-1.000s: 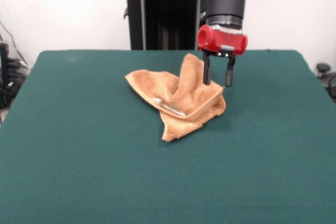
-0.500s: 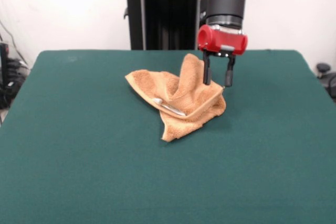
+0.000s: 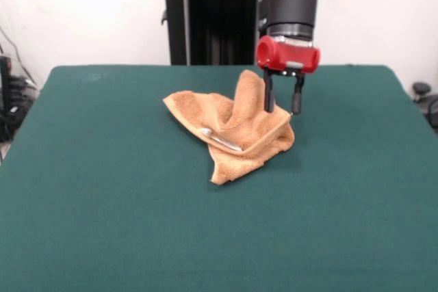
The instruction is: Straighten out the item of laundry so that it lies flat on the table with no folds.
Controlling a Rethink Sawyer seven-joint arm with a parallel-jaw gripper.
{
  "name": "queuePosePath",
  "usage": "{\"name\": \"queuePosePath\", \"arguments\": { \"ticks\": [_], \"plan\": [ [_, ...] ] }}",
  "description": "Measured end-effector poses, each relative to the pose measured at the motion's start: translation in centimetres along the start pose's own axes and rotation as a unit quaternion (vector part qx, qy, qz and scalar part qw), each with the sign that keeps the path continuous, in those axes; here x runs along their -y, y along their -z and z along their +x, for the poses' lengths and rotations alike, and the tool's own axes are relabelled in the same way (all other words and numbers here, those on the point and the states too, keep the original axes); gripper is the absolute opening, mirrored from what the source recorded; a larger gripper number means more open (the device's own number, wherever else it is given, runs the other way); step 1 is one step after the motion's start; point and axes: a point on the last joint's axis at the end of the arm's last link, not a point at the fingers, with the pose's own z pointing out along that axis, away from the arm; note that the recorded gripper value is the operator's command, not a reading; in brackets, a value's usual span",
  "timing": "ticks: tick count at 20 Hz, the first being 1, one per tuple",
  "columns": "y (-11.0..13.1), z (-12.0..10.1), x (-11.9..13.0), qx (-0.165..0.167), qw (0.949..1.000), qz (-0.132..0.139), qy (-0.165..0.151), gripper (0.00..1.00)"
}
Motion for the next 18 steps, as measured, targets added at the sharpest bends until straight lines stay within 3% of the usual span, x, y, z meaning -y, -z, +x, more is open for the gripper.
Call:
{"name": "queuePosePath", "arguments": {
  "ticks": [18],
  "plan": [
    [0.28, 0.56, -0.47, 0.002, 0.9997, -0.013, 0.018, 1.0]
  ]
}}
